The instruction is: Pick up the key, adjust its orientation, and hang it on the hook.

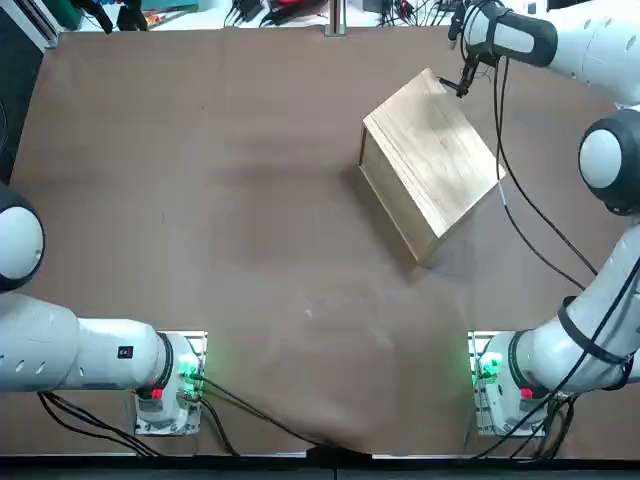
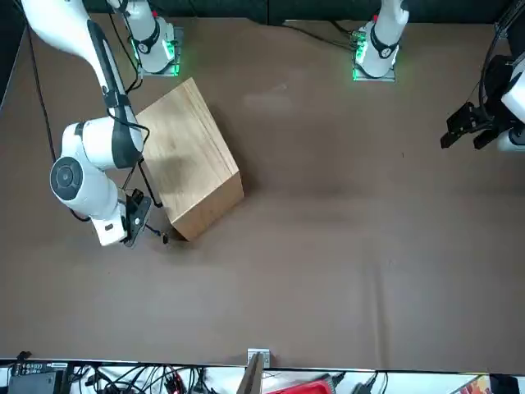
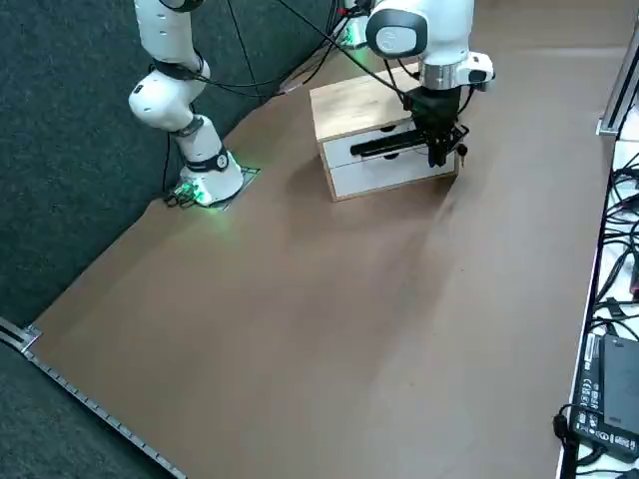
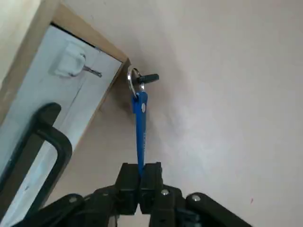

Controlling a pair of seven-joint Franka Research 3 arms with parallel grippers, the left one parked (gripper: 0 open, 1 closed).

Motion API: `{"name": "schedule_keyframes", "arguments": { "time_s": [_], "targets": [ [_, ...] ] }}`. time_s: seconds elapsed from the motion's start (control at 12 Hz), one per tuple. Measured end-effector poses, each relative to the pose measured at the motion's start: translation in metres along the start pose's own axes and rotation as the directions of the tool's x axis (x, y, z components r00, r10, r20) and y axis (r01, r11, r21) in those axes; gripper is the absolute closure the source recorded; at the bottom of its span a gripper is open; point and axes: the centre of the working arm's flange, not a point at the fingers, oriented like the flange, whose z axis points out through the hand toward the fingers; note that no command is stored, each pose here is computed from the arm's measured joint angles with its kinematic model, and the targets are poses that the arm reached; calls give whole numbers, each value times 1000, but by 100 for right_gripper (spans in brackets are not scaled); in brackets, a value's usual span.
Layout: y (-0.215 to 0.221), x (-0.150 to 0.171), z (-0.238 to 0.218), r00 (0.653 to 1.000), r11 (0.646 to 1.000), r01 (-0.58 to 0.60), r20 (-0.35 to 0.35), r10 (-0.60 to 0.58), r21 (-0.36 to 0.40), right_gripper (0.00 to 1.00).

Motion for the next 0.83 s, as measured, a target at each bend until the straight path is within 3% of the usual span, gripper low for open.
{"name": "schedule_keyframes", "arguments": {
  "time_s": [0.83],
  "targets": [
    [-2,1,1,999,999,41,3,-41,12,96]
  ]
}}
